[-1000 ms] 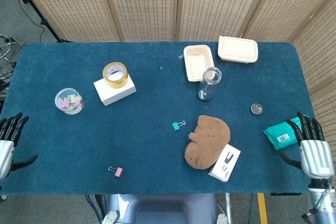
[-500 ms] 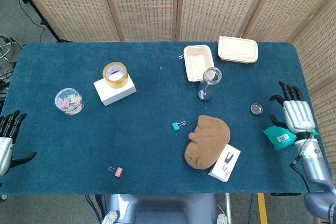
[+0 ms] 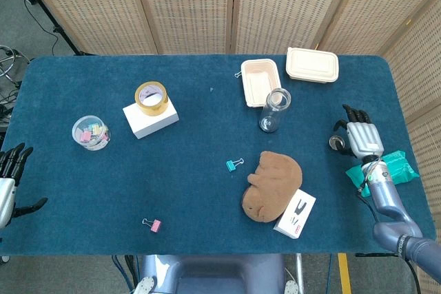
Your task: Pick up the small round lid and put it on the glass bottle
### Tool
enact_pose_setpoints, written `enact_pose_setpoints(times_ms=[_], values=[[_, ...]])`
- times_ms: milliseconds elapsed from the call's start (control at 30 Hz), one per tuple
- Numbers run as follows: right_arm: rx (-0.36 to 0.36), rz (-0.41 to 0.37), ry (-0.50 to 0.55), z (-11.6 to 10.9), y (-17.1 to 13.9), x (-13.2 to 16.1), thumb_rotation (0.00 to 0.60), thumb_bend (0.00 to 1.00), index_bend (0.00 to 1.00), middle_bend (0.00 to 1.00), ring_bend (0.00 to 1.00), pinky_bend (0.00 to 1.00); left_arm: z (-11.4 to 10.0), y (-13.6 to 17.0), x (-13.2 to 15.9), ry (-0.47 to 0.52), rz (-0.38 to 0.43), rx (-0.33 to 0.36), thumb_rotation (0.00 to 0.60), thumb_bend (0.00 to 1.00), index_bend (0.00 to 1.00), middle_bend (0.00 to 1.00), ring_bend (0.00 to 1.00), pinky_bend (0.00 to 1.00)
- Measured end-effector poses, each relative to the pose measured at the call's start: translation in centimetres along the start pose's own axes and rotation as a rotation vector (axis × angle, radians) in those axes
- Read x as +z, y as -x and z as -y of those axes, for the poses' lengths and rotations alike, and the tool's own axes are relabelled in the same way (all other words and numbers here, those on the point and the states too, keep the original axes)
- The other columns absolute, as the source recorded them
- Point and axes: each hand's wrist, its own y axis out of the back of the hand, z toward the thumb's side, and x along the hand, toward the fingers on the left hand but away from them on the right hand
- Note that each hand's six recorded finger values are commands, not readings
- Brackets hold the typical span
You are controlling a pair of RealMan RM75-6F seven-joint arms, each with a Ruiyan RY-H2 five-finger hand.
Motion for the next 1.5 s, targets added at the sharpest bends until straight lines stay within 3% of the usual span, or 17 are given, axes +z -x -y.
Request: enact_pose_setpoints(times_ms=[300,1500], values=[[0.050,0.015,0.014,2.0,0.8,-0.1,0.600,0.44,0.38,0.00,0.00,0.00,0.0,-0.1,-0.3,0.002,-0.013,-0.003,0.600,0.00,0.00,0.00,0.00,0.00],[0.029,0.035,-0.133,4.6,1.7,-3.0,0.600,0.44,0.42,0.00,0.00,0.00,0.5,-0.2,-0.4,-0.007,-0.034,-0.018,0.600,0.00,0.00,0.00,0.00,0.00]])
